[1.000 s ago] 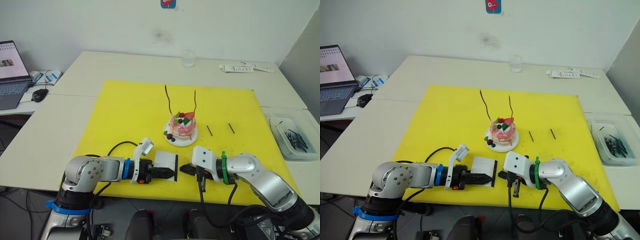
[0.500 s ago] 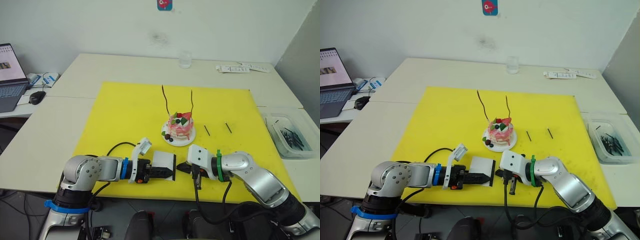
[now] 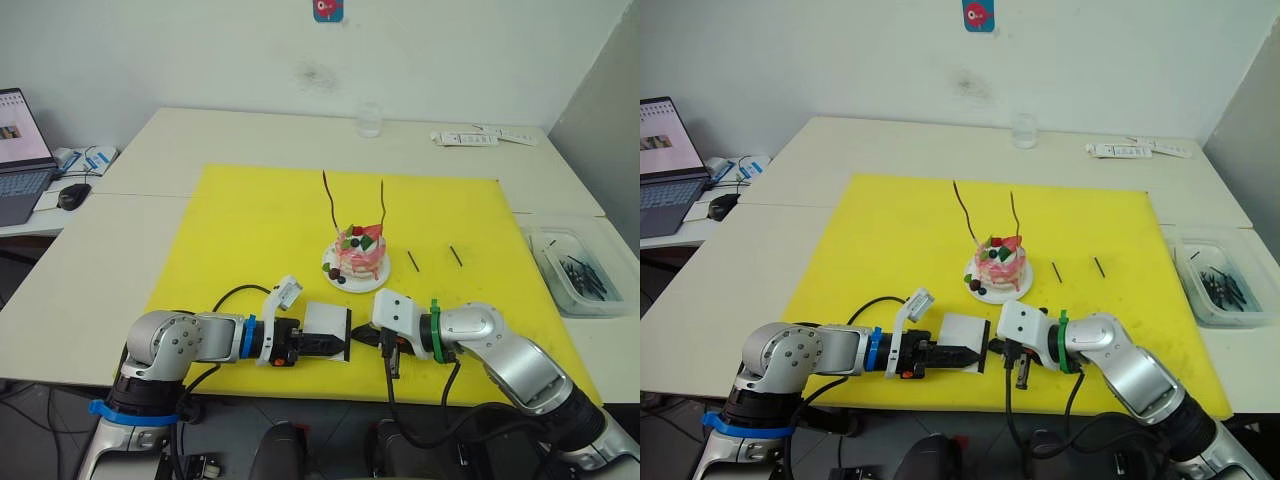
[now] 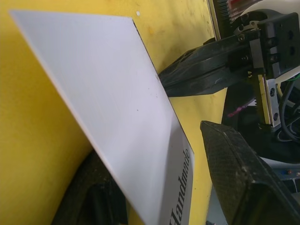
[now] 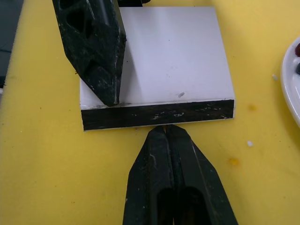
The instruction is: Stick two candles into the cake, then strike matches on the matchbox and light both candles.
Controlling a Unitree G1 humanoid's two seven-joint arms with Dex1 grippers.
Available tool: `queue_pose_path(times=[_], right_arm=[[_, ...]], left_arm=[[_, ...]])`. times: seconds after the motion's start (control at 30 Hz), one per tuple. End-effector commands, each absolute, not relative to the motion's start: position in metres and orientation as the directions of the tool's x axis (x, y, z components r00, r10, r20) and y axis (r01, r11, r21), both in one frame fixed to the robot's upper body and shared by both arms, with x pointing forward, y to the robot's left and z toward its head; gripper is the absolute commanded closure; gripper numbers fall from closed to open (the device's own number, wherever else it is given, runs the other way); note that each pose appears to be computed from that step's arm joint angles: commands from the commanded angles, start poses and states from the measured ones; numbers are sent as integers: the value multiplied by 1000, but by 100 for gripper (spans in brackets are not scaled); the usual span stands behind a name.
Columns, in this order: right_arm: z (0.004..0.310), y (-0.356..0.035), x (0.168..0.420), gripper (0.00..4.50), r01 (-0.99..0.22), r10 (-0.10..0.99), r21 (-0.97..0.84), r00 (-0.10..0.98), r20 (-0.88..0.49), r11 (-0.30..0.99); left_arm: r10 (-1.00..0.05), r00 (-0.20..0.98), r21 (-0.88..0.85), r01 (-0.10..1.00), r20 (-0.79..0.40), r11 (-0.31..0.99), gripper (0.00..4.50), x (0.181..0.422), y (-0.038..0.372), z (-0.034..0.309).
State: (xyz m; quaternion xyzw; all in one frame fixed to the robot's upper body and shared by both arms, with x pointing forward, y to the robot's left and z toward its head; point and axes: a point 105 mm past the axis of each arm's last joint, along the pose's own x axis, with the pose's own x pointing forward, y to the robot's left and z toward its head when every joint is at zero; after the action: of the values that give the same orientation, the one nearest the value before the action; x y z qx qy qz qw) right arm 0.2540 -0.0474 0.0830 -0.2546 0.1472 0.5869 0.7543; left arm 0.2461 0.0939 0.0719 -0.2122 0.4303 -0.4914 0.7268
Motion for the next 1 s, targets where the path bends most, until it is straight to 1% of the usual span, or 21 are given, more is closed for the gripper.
queue_pose_path(times=[0.03,0.43,0.53,0.73,0.77,0.9,1.0], right_arm=[[92,-44,254,450,-956,830,-237,269,-489,171],[92,-43,254,450,-956,830,-236,270,-489,172],[92,-43,254,450,-956,829,-236,272,-489,174],[91,-42,252,450,-957,830,-232,268,-490,172],[91,-42,252,450,-958,830,-231,267,-490,172],[92,-42,252,450,-956,829,-235,274,-488,177],[93,-44,256,450,-948,821,-243,303,-483,207]], left_arm=[[-845,126,-734,440,-519,517,193,237,105,45],[-843,129,-732,440,-522,520,193,237,106,44],[-841,132,-731,436,-525,525,250,237,106,43],[-830,131,-721,433,-543,540,428,236,106,38],[-829,131,-720,434,-544,541,448,236,106,38],[-828,134,-718,436,-544,542,448,236,106,37],[-830,141,-717,439,-540,541,448,237,106,39]])
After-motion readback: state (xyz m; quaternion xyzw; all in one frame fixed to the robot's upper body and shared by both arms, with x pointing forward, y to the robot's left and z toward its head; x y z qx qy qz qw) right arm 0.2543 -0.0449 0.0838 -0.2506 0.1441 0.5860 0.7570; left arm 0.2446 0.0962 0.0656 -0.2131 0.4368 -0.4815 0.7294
